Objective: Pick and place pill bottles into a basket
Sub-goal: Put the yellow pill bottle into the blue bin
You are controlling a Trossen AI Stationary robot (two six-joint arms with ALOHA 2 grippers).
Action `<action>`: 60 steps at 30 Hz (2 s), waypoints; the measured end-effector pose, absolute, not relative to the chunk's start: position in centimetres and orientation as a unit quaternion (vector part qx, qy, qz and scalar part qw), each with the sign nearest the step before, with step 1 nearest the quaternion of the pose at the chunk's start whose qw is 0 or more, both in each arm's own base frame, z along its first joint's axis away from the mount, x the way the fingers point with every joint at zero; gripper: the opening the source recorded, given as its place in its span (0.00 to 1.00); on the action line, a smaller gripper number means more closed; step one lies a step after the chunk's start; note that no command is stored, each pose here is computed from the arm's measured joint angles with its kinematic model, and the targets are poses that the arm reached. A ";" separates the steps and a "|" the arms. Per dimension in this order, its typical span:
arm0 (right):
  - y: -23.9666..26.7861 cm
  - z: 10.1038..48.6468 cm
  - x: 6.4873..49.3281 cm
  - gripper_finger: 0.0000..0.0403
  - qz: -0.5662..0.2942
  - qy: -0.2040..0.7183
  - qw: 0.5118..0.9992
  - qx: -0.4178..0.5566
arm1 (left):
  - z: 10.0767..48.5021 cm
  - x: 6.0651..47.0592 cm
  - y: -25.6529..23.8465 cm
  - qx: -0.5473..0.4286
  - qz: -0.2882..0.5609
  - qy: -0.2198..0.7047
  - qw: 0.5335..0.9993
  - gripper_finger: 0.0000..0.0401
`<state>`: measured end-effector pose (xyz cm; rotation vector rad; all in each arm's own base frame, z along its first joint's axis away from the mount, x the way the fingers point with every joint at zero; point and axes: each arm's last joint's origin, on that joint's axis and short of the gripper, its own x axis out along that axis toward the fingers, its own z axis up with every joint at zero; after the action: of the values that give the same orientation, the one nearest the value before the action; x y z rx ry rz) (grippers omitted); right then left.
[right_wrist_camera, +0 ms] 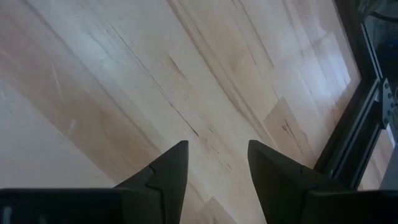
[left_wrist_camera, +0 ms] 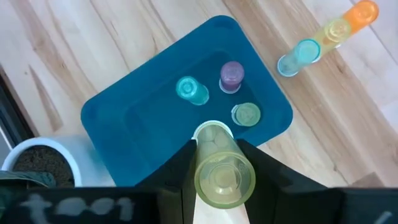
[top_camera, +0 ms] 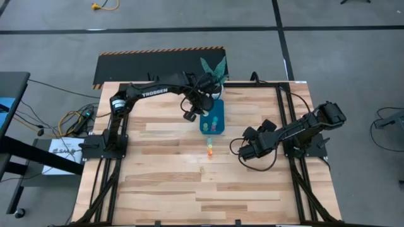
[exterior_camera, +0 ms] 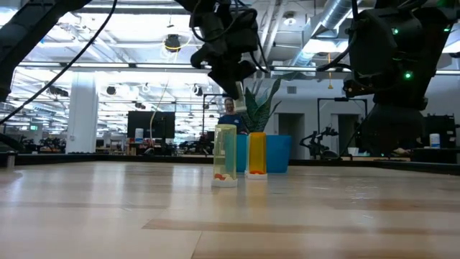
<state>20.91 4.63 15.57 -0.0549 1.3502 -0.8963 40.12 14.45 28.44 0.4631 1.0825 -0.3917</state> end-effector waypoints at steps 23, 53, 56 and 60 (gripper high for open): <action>4.7 15.5 21.1 0.39 -0.399 0.599 0.694 -0.020 | 25.0 40.9 17.4 0.212 -0.179 0.521 0.807 0.21; 4.7 15.5 21.1 0.39 -0.398 0.597 0.696 -0.018 | 20.4 42.1 17.9 0.169 -0.213 0.543 0.795 0.21; 4.7 15.5 21.1 0.39 -0.398 0.597 0.696 -0.018 | 20.4 42.2 17.9 0.170 -0.212 0.541 0.796 0.21; 4.7 15.5 21.1 0.39 -0.398 0.597 0.696 -0.018 | 20.0 42.2 18.0 0.167 -0.213 0.544 0.794 0.21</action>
<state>21.11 4.72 15.53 -0.0407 1.3312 -0.8886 42.23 17.96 20.05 0.3586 1.1695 -0.4588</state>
